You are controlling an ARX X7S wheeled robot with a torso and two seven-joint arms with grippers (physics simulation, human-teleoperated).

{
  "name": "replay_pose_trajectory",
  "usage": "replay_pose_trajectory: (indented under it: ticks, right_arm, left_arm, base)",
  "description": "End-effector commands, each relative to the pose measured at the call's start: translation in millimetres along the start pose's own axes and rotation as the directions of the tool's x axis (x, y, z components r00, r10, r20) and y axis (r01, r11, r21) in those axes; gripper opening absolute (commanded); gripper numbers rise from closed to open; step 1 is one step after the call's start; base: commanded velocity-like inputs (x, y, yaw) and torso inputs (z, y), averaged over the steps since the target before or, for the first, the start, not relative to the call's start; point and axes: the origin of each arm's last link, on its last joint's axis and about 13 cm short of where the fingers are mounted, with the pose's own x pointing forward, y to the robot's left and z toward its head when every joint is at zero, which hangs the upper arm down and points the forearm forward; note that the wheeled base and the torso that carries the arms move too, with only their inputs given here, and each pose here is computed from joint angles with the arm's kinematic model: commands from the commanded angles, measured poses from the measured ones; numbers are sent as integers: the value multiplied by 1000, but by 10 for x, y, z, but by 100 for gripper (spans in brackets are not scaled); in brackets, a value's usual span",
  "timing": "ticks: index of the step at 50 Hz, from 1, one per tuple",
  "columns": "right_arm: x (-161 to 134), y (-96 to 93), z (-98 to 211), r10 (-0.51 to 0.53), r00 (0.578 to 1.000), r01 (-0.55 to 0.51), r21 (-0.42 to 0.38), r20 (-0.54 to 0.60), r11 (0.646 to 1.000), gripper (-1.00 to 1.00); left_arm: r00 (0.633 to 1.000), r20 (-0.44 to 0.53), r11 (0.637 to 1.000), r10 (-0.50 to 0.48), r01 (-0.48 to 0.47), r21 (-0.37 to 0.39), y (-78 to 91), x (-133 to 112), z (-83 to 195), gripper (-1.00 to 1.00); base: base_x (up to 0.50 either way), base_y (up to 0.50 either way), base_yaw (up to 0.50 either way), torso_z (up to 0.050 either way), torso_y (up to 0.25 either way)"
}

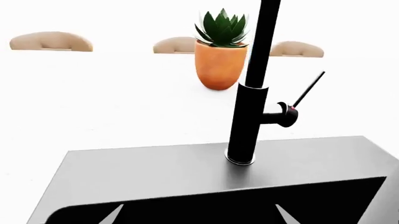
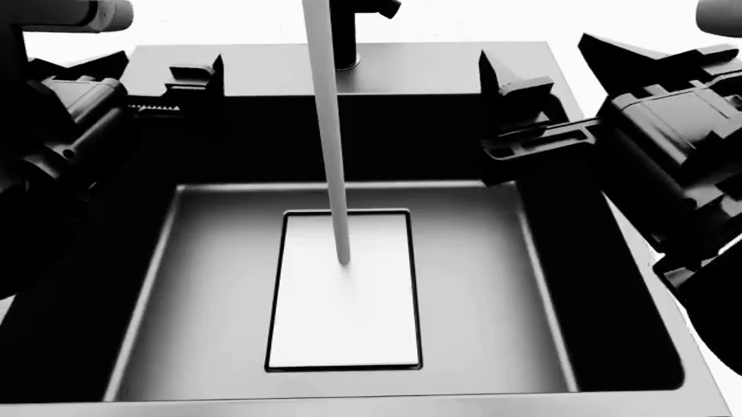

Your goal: Pick the broccolis and asparaguss from the sink and place them in one bowl. Place the pear in the other bowl. Then turn off the sink faucet.

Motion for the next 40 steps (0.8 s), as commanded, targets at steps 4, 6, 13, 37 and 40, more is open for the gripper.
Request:
replay_pose_trajectory:
  ticks: [4, 6, 13, 37, 40]
  right_arm:
    - [397, -79, -133, -54, 998, 52, 88, 20, 995, 100]
    - [495, -127, -148, -81, 996, 77, 115, 31, 990, 100]
    - [727, -154, -191, -76, 997, 72, 102, 31, 992, 100]
    - [1694, -456, -461, -86, 994, 91, 72, -61, 993, 100]
    - [1825, -527, -449, -113, 991, 118, 79, -69, 990, 100]
  left_arm:
    - [999, -1, 999, 42, -42, 21, 107, 566, 11, 100]
    - [999, 1, 999, 43, -43, 25, 133, 653, 28, 100]
    - [997, 41, 997, 61, -63, 39, 182, 868, 53, 100]
    - [965, 16, 964, 263, -263, 39, 438, 1591, -177, 100]
    - [959, -4, 958, 284, -283, 46, 476, 1703, -190, 100]
  base:
    - [0, 0, 0, 0, 0]
    - [0, 0, 0, 0, 0]
    - [0, 0, 0, 0, 0]
    - [0, 0, 0, 0, 0]
    - [0, 0, 0, 0, 0]
